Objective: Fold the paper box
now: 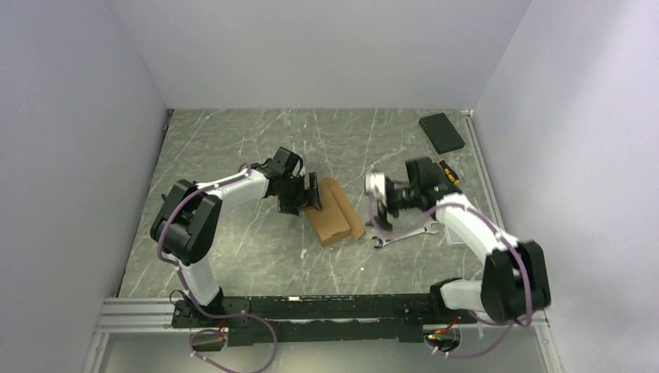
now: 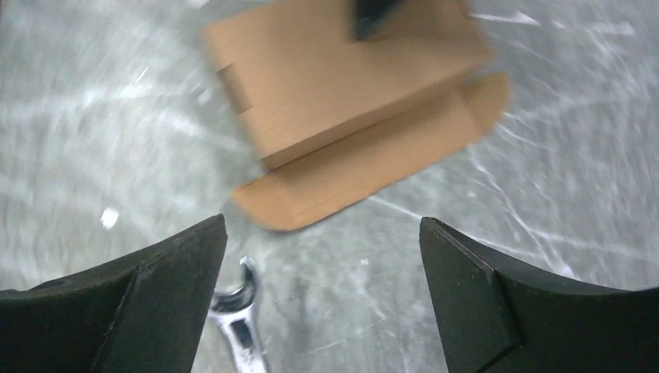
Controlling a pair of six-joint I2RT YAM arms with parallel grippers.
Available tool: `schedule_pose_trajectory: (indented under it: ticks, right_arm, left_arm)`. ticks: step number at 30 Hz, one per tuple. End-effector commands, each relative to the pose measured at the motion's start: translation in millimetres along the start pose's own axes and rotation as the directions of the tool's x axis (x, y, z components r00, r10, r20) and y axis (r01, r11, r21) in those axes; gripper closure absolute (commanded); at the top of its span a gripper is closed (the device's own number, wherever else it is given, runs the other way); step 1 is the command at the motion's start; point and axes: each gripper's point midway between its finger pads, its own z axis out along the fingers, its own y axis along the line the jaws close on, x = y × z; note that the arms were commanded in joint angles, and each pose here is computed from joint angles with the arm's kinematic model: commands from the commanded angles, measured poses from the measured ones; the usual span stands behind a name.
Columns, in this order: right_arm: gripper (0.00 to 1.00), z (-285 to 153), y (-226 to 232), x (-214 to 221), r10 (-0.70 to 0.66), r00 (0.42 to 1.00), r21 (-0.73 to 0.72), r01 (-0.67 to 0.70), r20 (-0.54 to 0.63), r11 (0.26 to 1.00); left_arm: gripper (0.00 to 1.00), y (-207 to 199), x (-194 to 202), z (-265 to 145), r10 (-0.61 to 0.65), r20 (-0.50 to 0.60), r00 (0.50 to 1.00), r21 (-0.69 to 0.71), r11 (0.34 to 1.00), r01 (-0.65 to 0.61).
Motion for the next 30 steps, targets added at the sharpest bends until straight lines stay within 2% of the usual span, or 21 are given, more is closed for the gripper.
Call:
schedule_pose_trajectory:
  ticks: [1, 3, 8, 12, 18, 30]
  right_arm:
    - [0.01, 5.3, 56.3, 26.1, -0.552, 0.825, -0.1, 0.563, 0.118, 0.82]
    - [0.02, 8.6, 57.7, 31.8, -0.573, 0.812, -0.136, 0.583, 0.107, 0.801]
    - [0.16, 27.0, 64.3, 53.1, -0.572, 0.817, -0.236, 0.57, 0.068, 0.787]
    - [0.22, 43.4, 64.4, 57.8, -0.597, 0.802, -0.252, 0.583, 0.026, 0.773]
    - [0.38, 50.5, 57.9, 62.8, -0.585, 0.81, -0.262, 0.559, -0.029, 0.787]
    - [0.81, 54.9, 51.1, 57.7, -0.487, 0.872, -0.254, 0.46, -0.053, 0.851]
  left_arm:
    - [0.13, 31.8, 12.9, 6.4, 0.073, -0.087, 0.994, -0.101, 0.992, -0.082]
    - [0.13, 32.0, 12.6, 7.4, 0.091, -0.098, 0.991, -0.096, 0.99, -0.101]
    - [0.13, 30.3, 12.1, 10.0, 0.1, -0.109, 0.989, -0.084, 0.99, -0.109]
    - [0.14, 29.0, 12.9, 10.9, 0.098, -0.11, 0.989, -0.074, 0.992, -0.106]
    - [0.14, 28.5, 15.9, 14.1, 0.092, -0.118, 0.989, -0.061, 0.993, -0.1]
    - [0.14, 28.2, 17.7, 11.7, 0.099, -0.117, 0.988, -0.053, 0.993, -0.106]
